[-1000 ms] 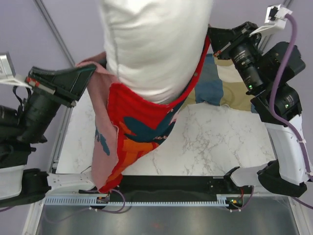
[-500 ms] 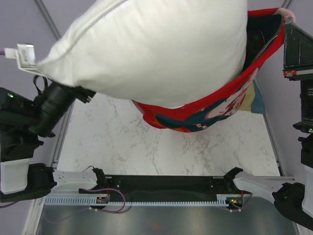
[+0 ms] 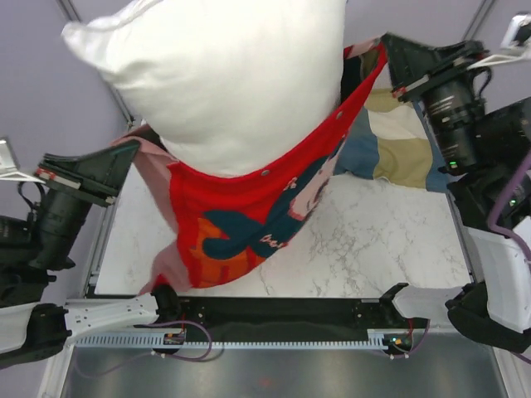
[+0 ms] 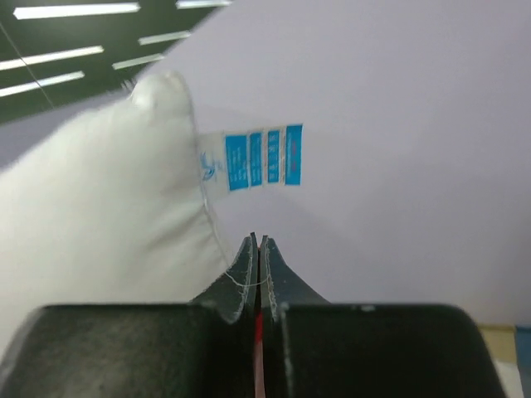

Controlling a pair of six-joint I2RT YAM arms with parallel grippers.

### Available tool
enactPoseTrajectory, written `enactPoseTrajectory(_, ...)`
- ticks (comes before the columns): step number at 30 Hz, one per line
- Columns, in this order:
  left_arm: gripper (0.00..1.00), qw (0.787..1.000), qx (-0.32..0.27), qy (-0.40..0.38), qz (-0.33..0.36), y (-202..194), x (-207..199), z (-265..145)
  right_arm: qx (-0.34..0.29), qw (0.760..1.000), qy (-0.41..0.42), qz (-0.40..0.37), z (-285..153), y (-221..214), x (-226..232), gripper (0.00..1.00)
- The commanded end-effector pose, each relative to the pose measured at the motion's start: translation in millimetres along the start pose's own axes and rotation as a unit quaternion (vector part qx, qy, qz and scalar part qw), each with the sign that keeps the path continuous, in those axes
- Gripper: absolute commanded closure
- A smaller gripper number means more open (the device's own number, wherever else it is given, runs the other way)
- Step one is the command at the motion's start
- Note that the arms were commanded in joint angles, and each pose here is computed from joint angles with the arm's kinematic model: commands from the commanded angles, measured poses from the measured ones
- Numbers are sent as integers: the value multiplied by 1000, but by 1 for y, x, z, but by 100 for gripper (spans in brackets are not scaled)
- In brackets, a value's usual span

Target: Put the pillow into the pillowcase

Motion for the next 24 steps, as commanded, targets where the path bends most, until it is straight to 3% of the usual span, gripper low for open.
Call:
enactPoseTrajectory(1, 98, 997, -50, 32, -47, -13, 23, 3, -326, 944, -14, 57, -89, 206, -6, 100)
enactPoseTrajectory(5, 98, 998, -51, -4, -34, 2, -5, 15, -297, 953, -14, 49, -82, 191, -6, 100)
enactPoseTrajectory(6, 98, 995, -68, -52, -53, 36, -35, 9, -263, 964, -22, 42, -72, 165, -8, 100)
enactPoseTrajectory(8, 98, 996, -47, -67, -31, 34, -58, 31, -225, 973, -31, 41, -62, 134, -12, 100)
enactPoseTrajectory(9, 98, 988, -75, -120, -57, 75, -87, 16, -191, 980, -35, 37, -52, 100, -15, 100)
enactPoseTrajectory(10, 98, 989, -62, -123, -48, 63, -97, 36, -173, 983, -38, 38, -50, 82, -17, 100)
enactPoseTrajectory(13, 98, 979, -94, -170, -64, 97, -121, 25, -158, 985, -43, 50, -44, 45, -21, 100)
enactPoseTrajectory(17, 98, 982, -107, -143, -60, 103, -106, 13, -178, 982, -37, 51, -39, 65, -16, 100)
enactPoseTrajectory(20, 98, 993, -83, -76, -31, 62, -65, 19, -235, 970, -27, 47, -45, 124, -9, 100)
enactPoseTrajectory(22, 98, 994, -87, -60, -35, 53, -50, 15, -255, 966, -29, 43, -50, 142, -9, 100)
enactPoseTrajectory(23, 98, 997, -72, -29, -18, 29, -31, 21, -271, 961, -30, 47, -57, 156, -8, 100)
enactPoseTrajectory(24, 98, 995, -85, -32, -29, 35, -26, 11, -274, 960, -30, 47, -60, 160, -9, 100)
Point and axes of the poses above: each gripper's point midway between its finger pads, its own z axis out along the fingers, its own x axis along the line the jaws close on, y = z × x, the point moved 6 cm from there along -z, back along the fingers, and after that the axes turned 14 degrees about -z, right-handed, at the moved point
